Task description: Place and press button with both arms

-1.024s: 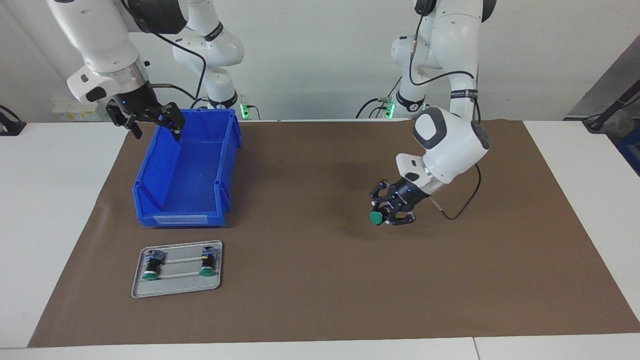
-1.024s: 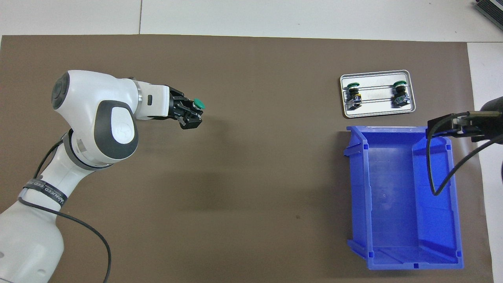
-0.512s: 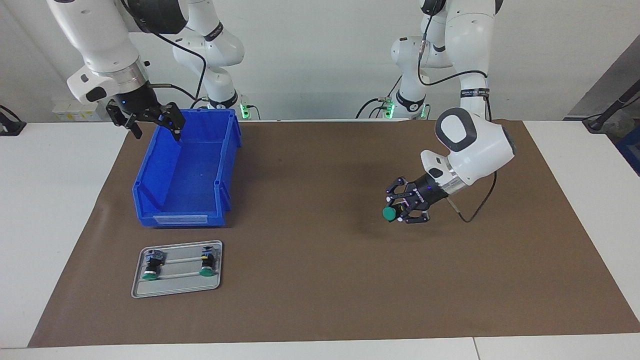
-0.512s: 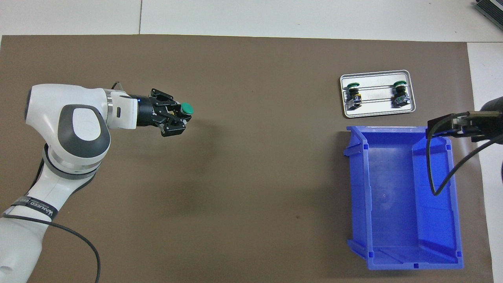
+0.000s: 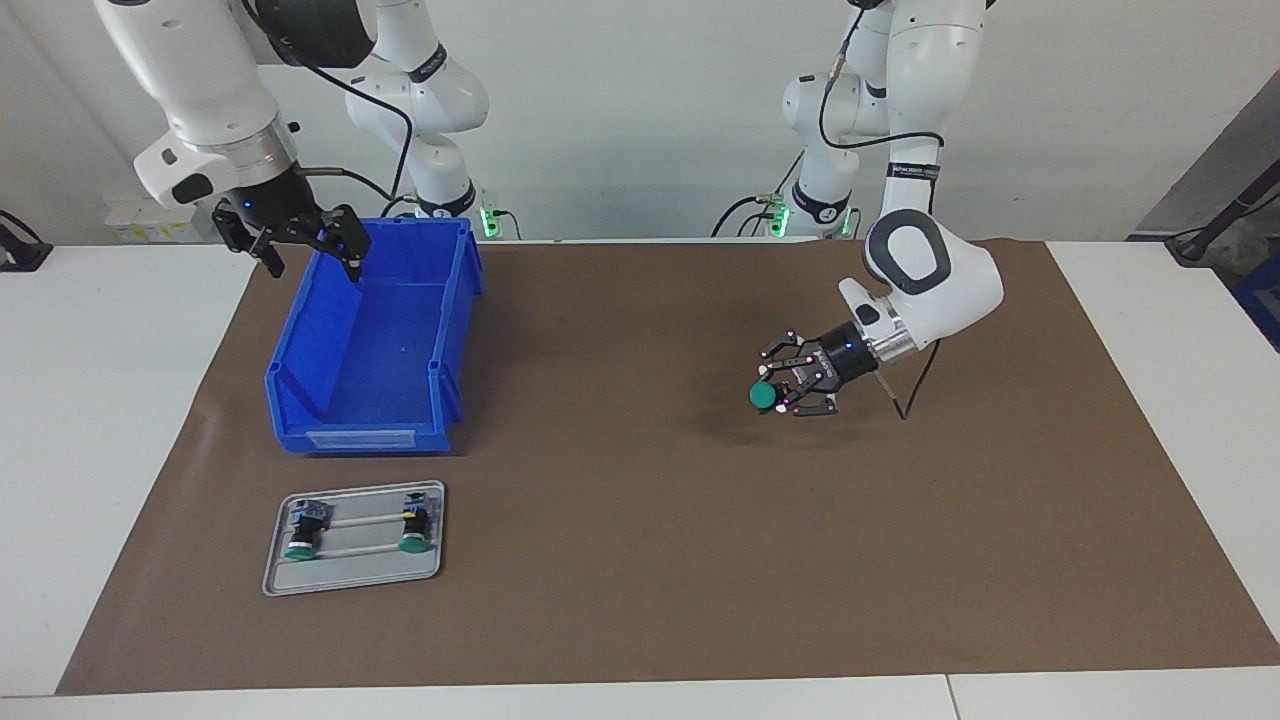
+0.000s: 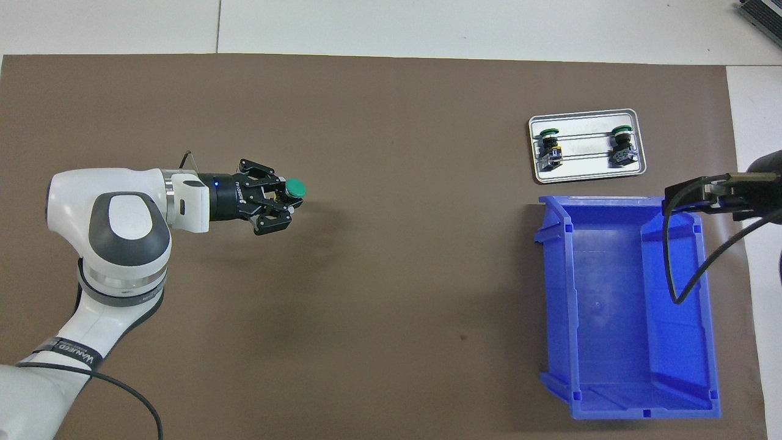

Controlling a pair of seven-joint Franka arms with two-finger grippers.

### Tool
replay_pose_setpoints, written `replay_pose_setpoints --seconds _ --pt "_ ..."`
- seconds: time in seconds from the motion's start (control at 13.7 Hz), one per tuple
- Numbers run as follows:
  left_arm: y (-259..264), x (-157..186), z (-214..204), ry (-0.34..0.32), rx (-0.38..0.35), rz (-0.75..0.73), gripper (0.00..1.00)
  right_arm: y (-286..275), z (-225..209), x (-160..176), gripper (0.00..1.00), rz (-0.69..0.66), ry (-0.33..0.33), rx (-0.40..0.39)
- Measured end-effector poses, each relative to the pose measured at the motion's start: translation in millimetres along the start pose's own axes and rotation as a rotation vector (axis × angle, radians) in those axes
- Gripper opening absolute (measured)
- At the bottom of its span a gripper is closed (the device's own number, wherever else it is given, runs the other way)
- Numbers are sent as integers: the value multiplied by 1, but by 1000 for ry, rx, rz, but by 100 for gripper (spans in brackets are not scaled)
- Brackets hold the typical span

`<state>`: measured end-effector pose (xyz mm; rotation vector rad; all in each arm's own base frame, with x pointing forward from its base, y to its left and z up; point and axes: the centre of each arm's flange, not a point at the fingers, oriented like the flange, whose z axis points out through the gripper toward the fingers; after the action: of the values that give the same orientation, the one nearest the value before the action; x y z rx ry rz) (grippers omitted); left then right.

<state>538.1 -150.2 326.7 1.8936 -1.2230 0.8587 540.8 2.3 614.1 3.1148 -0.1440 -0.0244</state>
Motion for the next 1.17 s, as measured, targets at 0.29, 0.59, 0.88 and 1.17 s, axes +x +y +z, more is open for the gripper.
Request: replay_pose_setpoints --seconds 0.29,0.59,0.88,1.17 --pt "23 -33 10 93 -14 25 35 0 0 0 100 0 0 0" --pt "30 -52 8 175 -52 38 35 0 0 0 100 0 0 0" --pt "32 -74 -5 236 -75 62 35 0 0 0 100 0 0 0" --pt "34 -98 -7 279 -81 80 35 0 0 0 100 0 0 0"
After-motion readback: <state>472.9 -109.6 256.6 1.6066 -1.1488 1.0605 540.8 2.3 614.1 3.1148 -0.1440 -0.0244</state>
